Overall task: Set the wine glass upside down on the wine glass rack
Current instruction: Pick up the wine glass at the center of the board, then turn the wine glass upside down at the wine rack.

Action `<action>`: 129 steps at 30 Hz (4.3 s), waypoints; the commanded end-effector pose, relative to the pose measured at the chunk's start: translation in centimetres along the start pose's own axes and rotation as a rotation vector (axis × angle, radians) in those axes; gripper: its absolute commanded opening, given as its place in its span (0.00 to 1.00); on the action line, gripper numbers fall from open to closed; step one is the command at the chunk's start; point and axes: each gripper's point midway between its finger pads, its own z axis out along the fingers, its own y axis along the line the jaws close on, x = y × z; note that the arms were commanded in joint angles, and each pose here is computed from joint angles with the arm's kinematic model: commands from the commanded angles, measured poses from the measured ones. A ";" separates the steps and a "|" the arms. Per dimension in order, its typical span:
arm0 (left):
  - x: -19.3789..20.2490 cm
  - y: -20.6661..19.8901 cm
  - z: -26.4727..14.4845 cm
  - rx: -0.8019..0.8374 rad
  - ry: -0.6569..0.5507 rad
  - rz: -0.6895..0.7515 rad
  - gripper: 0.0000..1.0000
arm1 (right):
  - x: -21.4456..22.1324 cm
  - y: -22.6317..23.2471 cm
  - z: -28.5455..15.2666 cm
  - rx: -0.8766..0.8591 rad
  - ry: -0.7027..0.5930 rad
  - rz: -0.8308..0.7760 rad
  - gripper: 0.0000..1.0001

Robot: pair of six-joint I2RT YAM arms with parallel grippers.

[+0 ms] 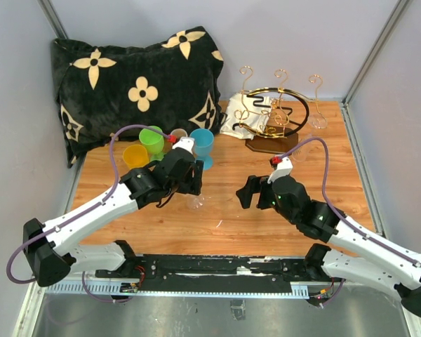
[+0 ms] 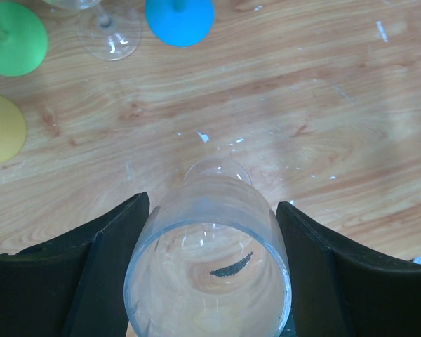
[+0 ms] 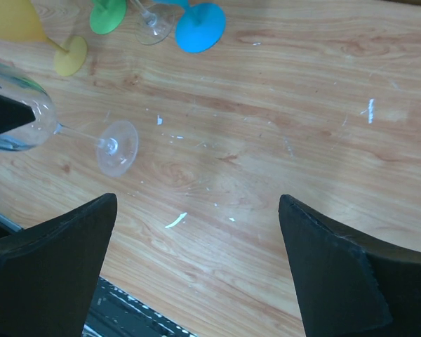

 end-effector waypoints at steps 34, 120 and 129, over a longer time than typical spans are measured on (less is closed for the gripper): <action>-7.9 -6.5 -7.5 0.350 -0.227 -0.134 0.15 | 2.1 6.8 4.2 -0.323 -0.033 0.653 0.62; -10.9 -2.5 -14.5 0.353 -0.462 -0.031 1.00 | -4.4 1.3 -3.1 -0.229 -0.323 -0.412 0.01; -10.8 -2.3 -14.7 0.358 -0.518 0.107 1.00 | -7.5 1.2 -3.1 -0.141 -0.321 -0.595 0.01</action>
